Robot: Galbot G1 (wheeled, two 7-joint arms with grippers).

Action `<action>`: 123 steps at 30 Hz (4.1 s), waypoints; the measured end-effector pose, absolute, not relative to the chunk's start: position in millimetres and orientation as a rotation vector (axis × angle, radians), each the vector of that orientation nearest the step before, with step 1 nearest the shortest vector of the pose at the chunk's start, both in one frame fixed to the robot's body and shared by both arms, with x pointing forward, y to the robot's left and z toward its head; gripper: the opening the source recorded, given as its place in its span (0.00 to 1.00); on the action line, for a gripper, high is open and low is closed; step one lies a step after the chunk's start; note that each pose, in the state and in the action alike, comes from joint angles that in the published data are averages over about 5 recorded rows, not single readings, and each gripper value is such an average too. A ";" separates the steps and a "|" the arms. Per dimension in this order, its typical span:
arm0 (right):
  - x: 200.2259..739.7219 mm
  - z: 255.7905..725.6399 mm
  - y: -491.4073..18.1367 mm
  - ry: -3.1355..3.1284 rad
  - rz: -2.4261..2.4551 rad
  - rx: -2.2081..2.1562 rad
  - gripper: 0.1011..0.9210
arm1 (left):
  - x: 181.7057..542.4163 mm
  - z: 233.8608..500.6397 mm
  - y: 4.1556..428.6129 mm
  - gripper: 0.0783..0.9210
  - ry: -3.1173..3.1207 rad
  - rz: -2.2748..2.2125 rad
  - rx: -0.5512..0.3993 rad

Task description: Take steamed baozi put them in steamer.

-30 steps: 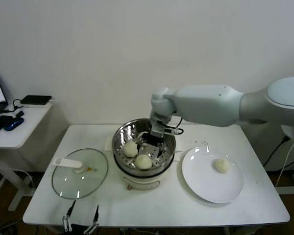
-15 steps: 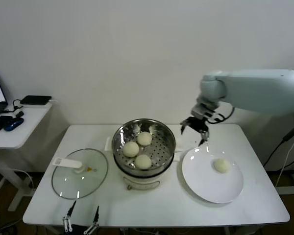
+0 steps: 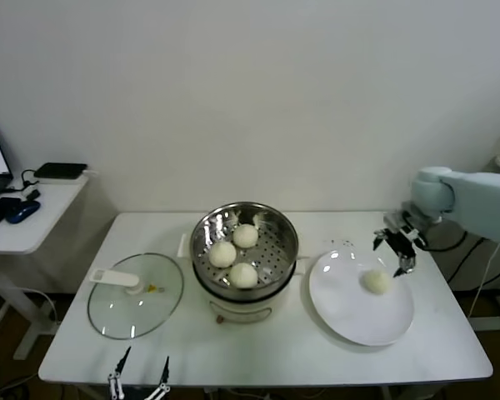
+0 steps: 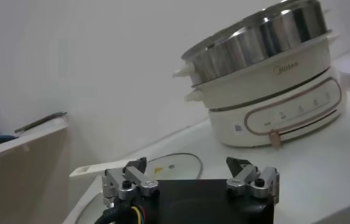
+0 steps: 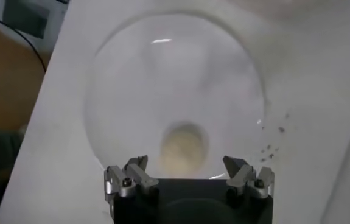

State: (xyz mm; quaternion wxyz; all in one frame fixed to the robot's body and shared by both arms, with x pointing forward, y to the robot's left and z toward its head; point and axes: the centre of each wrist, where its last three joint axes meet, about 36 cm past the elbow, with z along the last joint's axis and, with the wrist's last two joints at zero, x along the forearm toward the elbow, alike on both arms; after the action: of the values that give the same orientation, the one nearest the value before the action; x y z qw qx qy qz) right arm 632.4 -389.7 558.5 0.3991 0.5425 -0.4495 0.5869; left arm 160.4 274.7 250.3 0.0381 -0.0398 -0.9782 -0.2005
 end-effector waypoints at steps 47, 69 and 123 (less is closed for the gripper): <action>640.4 488.3 -407.8 -1.296 1.399 1.247 0.62 | 155.4 255.9 271.8 0.88 -2.986 -0.641 -0.146; 665.3 725.3 -259.3 -1.439 1.446 1.411 0.63 | 156.4 261.6 269.9 0.88 -3.001 -0.651 -0.184; 659.5 618.3 -121.7 -1.391 1.455 1.480 0.88 | 166.4 261.9 270.8 0.88 -3.003 -0.641 -0.180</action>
State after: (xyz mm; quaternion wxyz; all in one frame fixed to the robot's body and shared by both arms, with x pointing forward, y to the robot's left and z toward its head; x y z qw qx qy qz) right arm 659.5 -121.7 618.3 0.3161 0.5621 -0.5282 0.5524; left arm 166.4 270.8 261.9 0.0329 -0.0586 -0.9758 -0.2082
